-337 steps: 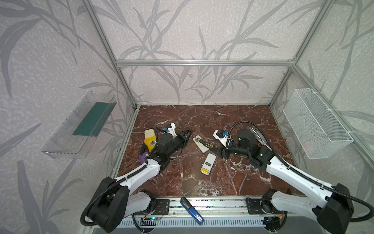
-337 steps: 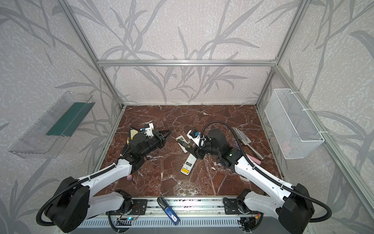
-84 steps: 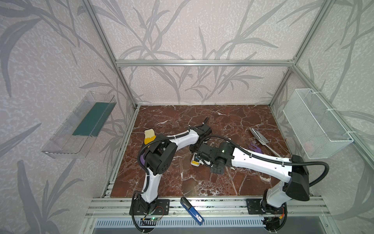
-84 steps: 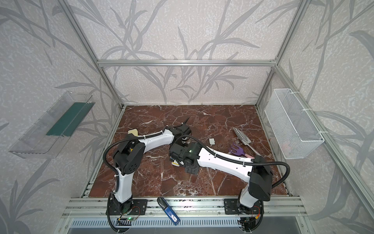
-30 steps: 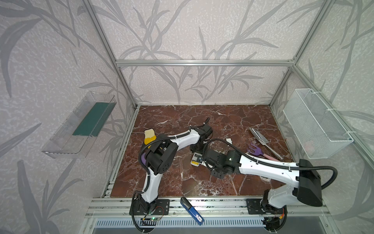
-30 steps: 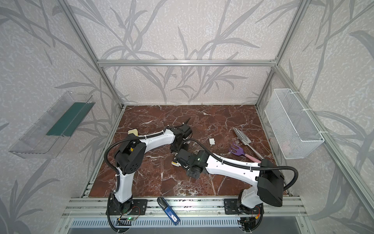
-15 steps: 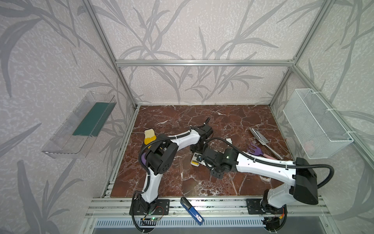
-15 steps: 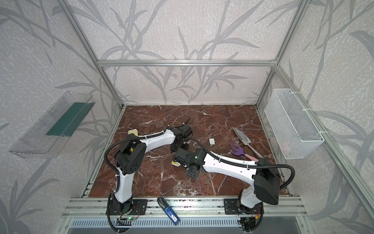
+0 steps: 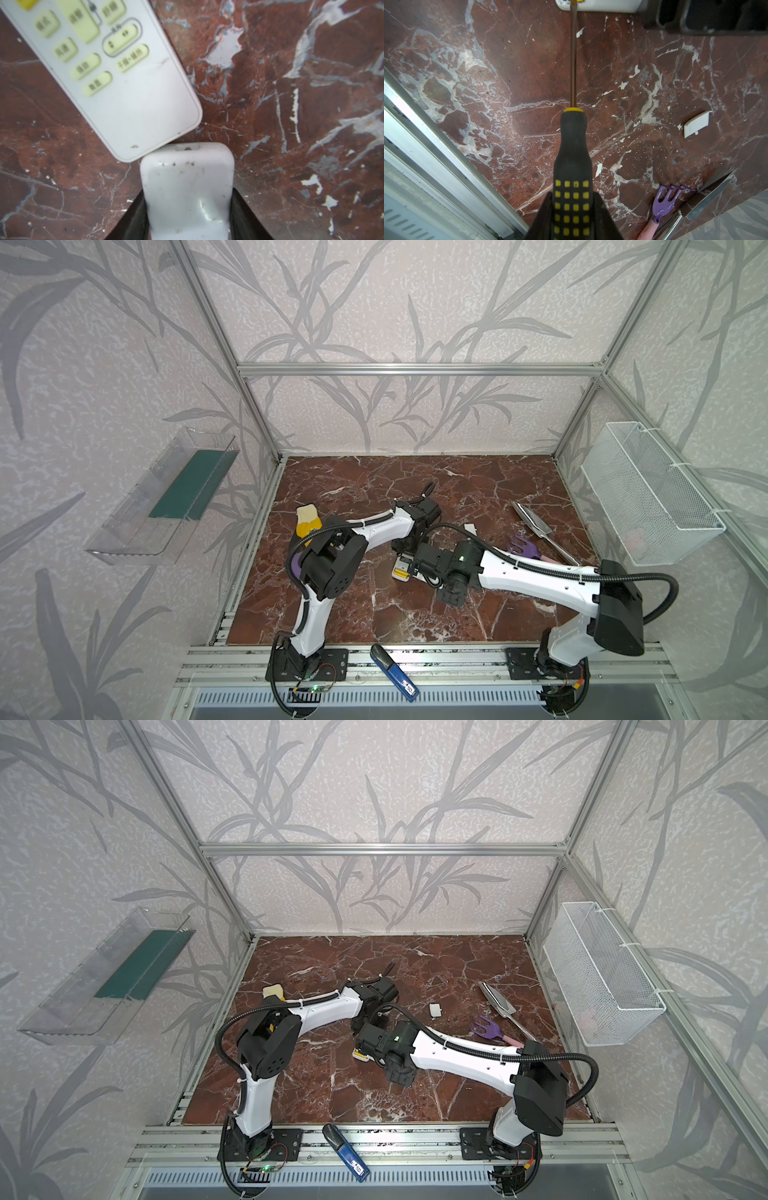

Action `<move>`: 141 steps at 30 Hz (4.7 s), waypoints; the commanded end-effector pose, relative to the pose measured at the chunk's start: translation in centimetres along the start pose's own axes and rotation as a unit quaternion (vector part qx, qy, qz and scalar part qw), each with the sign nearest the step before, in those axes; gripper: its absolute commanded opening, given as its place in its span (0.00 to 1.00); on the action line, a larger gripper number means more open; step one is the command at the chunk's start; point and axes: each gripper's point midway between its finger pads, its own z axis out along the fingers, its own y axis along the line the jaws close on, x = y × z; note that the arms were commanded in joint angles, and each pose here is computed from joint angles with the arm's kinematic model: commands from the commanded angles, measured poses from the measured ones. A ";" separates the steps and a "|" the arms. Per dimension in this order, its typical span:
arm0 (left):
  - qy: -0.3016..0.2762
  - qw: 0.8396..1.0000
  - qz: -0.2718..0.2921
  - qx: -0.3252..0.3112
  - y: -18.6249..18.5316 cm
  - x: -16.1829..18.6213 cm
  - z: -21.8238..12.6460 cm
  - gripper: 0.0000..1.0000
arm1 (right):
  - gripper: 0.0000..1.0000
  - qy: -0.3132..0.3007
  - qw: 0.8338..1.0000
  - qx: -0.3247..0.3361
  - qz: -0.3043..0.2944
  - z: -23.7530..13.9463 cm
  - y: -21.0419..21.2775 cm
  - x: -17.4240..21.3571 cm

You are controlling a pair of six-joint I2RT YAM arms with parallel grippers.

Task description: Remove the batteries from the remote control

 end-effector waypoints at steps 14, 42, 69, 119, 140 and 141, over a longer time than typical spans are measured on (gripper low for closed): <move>0.041 0.994 0.016 -0.104 3.1 1.9 1.0 0.46 | 0.00 0.044 0.998 0.029 -0.043 -1.1 -1.6 0.0; 0.051 0.996 0.013 -0.071 1.8 2.3 1.9 0.47 | 0.00 0.040 0.998 0.022 -0.054 -0.1 -1.3 -1.3; 0.054 0.998 -0.003 0.011 -1.0 2.8 2.9 0.47 | 0.00 0.028 0.999 0.013 -0.022 3.2 0.4 -2.8; 0.037 0.990 0.036 0.128 -3.1 -0.8 3.0 0.45 | 0.00 -0.095 0.991 0.015 0.092 3.0 0.5 -2.5; 0.033 0.993 -0.010 0.114 -2.6 -1.7 3.0 0.53 | 0.00 -0.077 0.991 -0.005 0.106 1.8 1.0 0.5; 0.033 0.993 -0.011 0.116 -2.7 -1.6 3.0 0.55 | 0.00 -0.077 0.991 -0.007 0.110 1.8 1.0 0.8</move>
